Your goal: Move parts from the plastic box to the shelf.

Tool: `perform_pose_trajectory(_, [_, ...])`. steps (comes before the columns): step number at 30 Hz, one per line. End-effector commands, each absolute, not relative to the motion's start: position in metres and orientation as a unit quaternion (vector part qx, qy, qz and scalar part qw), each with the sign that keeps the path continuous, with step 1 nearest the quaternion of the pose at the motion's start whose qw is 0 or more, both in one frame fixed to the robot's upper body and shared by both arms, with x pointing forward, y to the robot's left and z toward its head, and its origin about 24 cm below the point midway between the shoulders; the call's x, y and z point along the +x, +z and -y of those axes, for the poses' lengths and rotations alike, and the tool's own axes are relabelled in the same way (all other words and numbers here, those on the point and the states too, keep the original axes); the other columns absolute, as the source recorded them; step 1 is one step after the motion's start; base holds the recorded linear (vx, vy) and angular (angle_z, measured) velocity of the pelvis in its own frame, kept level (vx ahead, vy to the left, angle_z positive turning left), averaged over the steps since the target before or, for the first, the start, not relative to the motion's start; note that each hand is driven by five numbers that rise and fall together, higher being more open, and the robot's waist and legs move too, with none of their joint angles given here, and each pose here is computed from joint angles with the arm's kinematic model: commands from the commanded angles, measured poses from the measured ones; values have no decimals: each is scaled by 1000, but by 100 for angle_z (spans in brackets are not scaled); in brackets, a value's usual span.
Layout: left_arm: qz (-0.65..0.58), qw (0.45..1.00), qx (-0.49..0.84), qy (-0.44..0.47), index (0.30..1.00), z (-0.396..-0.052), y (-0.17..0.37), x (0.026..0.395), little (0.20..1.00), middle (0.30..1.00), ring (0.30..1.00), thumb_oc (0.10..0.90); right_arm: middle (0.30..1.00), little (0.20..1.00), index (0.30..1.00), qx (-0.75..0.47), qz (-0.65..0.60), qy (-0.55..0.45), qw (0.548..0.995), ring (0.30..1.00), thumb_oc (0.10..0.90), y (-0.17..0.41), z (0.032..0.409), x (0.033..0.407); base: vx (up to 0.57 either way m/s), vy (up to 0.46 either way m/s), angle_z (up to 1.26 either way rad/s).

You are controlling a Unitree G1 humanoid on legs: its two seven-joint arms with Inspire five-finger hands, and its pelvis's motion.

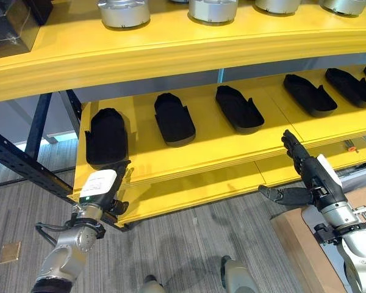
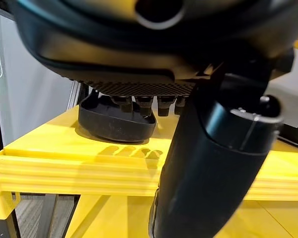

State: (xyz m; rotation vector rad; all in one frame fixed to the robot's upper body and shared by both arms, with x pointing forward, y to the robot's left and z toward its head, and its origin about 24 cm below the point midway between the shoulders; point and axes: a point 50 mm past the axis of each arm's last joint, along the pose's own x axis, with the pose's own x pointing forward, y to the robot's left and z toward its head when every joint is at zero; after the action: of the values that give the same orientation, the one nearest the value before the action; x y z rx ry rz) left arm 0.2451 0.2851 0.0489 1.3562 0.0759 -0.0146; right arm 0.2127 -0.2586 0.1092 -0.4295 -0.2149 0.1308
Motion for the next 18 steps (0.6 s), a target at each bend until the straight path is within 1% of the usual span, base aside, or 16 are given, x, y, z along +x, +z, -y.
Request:
perform_pose_trajectory(1, [43, 739, 670, 50, 1000, -297, 104, 270, 1000, 1000, 1000, 900, 1000, 1000, 1000, -228, 230, 64, 944, 1000, 900, 158, 251, 215, 8, 4, -3])
perform_pose_trajectory(12, [38, 733, 678, 40, 1000, -300, 111, 275, 1000, 1000, 1000, 900, 1000, 1000, 1000, -225, 229, 67, 945, 1000, 900, 158, 251, 215, 0, 0, 0])
perform_pose_trajectory(18, [30, 739, 672, 33, 1000, -302, 112, 274, 1000, 1000, 1000, 900, 1000, 1000, 1000, -223, 227, 68, 946, 1000, 900, 158, 252, 215, 9, 1, -3])
